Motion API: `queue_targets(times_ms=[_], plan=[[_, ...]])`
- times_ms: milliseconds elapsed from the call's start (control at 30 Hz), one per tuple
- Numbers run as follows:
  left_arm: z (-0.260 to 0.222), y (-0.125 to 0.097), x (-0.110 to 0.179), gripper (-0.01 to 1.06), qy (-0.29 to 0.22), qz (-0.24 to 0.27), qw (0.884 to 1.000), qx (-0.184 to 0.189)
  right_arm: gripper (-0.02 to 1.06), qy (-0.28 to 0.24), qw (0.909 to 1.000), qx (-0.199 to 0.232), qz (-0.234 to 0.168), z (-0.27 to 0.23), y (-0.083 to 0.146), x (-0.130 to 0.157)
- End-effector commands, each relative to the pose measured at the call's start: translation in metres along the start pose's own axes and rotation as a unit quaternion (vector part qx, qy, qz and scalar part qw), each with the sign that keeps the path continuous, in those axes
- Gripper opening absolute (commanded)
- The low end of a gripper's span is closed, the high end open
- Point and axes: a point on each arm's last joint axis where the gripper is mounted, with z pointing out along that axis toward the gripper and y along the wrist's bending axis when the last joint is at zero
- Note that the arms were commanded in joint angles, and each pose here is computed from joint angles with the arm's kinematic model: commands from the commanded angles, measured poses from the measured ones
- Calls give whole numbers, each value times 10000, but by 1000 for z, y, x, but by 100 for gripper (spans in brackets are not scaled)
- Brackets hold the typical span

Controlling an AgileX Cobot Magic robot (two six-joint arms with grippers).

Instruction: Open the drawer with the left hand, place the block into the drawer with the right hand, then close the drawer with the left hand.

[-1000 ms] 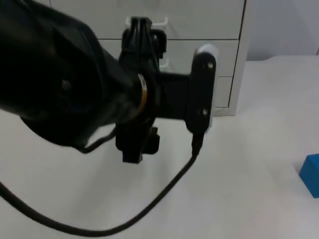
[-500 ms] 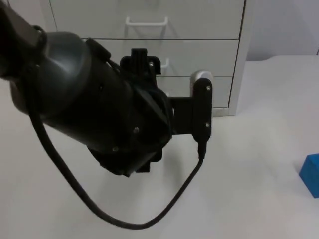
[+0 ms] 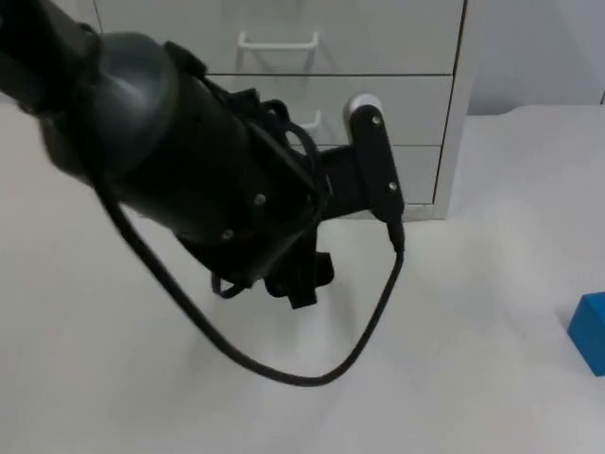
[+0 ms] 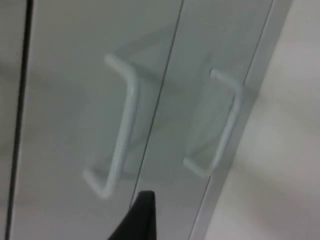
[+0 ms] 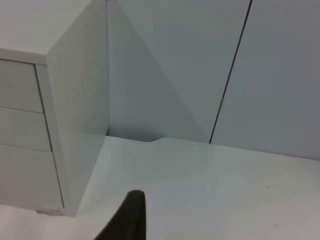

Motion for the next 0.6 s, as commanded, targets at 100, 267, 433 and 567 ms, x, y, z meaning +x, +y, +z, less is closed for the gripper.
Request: queue_targets(times_ms=[100, 267, 433, 567], plan=[[14, -9, -2, 98, 129, -31, 9999, -48, 103, -82, 10000, 35, -42, -1, -1, -3], [27, -2, 0, 98, 175, -565, 9982, -34, 103, -82, 10000, 35, -42, -1, -1, -3], [33, 20, -1, 98, 264, -1405, 9883, -530, 103, -72, 10000, 34, -42, -1, -1, -3], [36, 16, -2, 98, 249, -1413, 9887, -432, 103, -72, 10000, 34, -42, -1, -1, -3]])
